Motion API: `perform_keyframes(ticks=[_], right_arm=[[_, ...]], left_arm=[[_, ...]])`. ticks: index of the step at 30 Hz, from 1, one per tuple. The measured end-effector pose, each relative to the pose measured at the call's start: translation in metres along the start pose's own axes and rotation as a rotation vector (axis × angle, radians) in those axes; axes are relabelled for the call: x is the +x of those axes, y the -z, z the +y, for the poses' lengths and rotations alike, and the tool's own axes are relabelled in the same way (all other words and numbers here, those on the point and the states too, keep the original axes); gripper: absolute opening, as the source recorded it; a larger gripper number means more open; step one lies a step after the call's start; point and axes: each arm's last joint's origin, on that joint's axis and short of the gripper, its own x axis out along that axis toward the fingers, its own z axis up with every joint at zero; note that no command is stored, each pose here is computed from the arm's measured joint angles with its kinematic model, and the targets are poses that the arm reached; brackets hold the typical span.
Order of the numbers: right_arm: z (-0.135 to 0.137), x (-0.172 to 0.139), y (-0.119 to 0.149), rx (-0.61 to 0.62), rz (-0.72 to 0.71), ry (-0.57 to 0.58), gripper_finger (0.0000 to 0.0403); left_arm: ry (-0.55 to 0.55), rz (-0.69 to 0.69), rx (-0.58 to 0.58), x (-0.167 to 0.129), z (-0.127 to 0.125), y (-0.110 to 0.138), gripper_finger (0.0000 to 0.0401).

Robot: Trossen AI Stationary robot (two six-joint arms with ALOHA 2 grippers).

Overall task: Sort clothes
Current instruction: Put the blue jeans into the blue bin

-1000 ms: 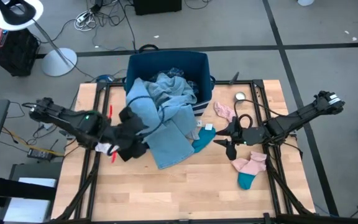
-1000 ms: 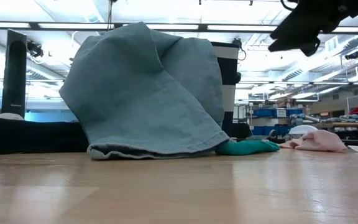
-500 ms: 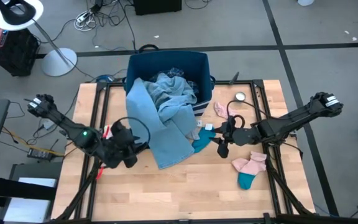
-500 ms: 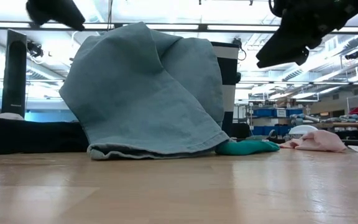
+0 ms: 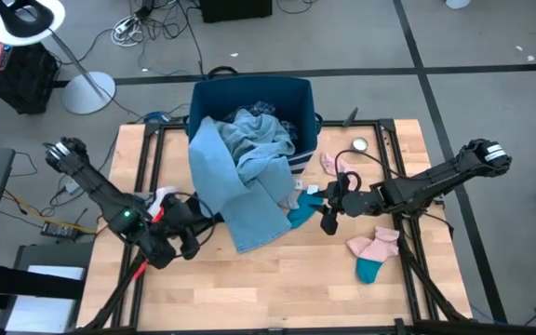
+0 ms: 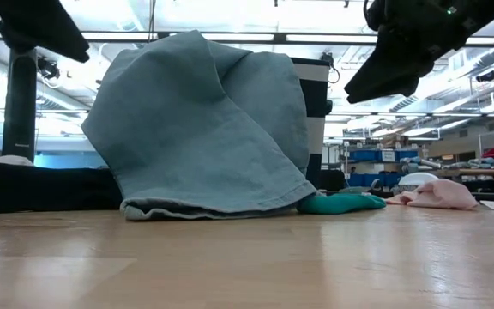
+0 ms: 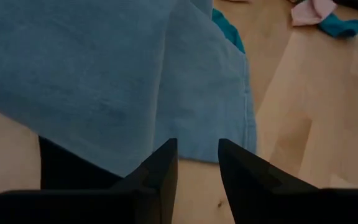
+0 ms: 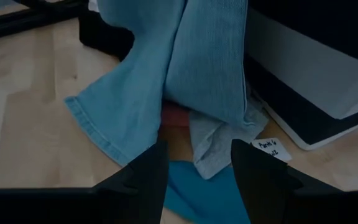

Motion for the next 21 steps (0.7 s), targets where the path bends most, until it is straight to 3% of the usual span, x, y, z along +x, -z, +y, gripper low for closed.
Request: perform_keyframes(ticks=[6,12,21], right_arm=[[0.000,0.000,0.000,-0.007,-0.001,-0.004,0.0175],[0.000,0.000,0.000,-0.007,0.000,-0.006,0.0175],[0.001,0.000,-0.002,-0.005,-0.016,-0.021,0.0175]], left_arm=[[-0.056,-0.043,-0.081,0.012,0.012,0.030,0.0122],[0.028,-0.060,-0.211,0.032,0.018,0.066,0.0122],[-0.005,-0.116,-0.236,0.054,0.042,0.097,0.0122]])
